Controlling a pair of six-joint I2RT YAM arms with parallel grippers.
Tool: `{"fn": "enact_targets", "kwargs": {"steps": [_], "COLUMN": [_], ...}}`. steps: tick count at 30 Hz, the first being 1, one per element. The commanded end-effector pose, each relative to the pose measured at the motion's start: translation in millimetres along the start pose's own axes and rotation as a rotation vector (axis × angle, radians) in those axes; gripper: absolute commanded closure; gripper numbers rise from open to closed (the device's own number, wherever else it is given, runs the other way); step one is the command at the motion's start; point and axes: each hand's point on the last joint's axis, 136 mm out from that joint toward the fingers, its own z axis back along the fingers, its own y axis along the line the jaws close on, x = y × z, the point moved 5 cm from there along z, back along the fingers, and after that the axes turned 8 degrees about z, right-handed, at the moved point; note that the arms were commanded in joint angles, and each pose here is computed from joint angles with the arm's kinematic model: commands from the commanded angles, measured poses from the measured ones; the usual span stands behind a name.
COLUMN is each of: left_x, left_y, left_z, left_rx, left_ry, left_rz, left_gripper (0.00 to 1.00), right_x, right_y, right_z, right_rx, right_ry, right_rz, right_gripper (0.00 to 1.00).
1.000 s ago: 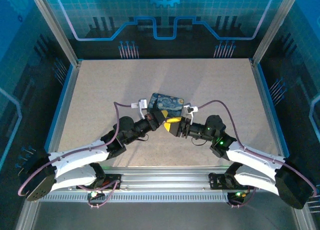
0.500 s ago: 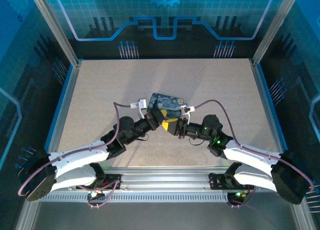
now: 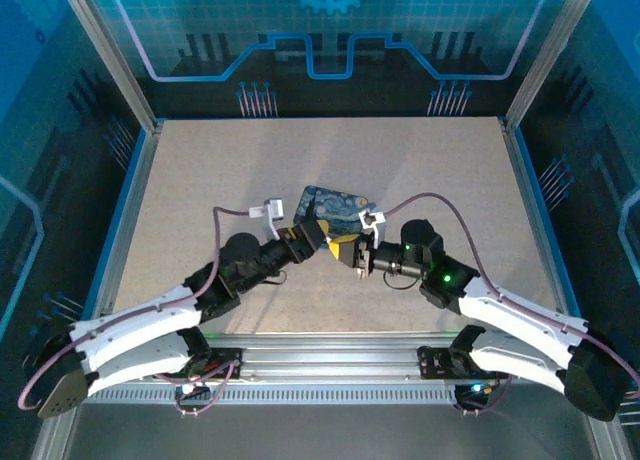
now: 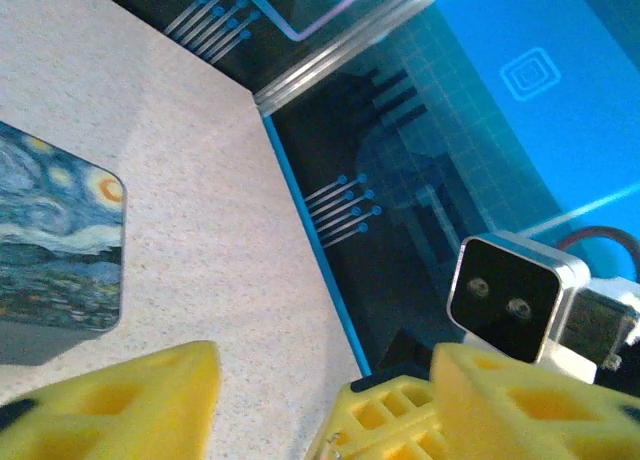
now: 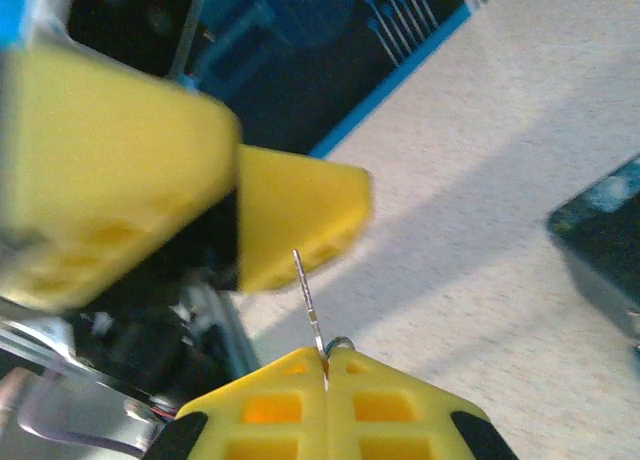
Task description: Unlock a padlock with a key
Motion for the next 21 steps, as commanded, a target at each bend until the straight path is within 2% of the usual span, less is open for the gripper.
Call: {"fn": "enact_targets", "kwargs": {"steps": [1, 5, 9, 16, 21], "left_x": [18.0, 28.0, 29.4, 18.7, 10.5], "left_y": [4.9, 9.4, 9.7, 9.2, 11.4], "left_z": [24.1, 48.3, 61.9, 55.5, 45.2], "left_rx": [0.169, 0.301, 0.408, 0.492, 0.504], "left_ry": [-0.054, -0.058, -0.035, 0.029, 0.067], "left_rz": [-0.008, 0.107, 0.218, 0.396, 0.45], "left_gripper": [0.31, 0.25, 0.25, 0.35, 0.42], "right_x": [-15.8, -10.3, -1.3, 8.8, 4.9], "right_y": [-12.1, -14.2, -11.1, 10.1, 25.3], "right_z": [6.3, 3.1, -5.2, -23.8, -34.2], "right_rx": [-0.172, -0.267, -0.349, -0.415, -0.42], "right_ry": [0.198, 0.281, 0.326, 0.29, 0.27], "right_rz": [0.24, 0.466, 0.691, 1.006, 1.156], "right_gripper": [1.0, 1.0, 1.0, 1.0, 1.0]}}
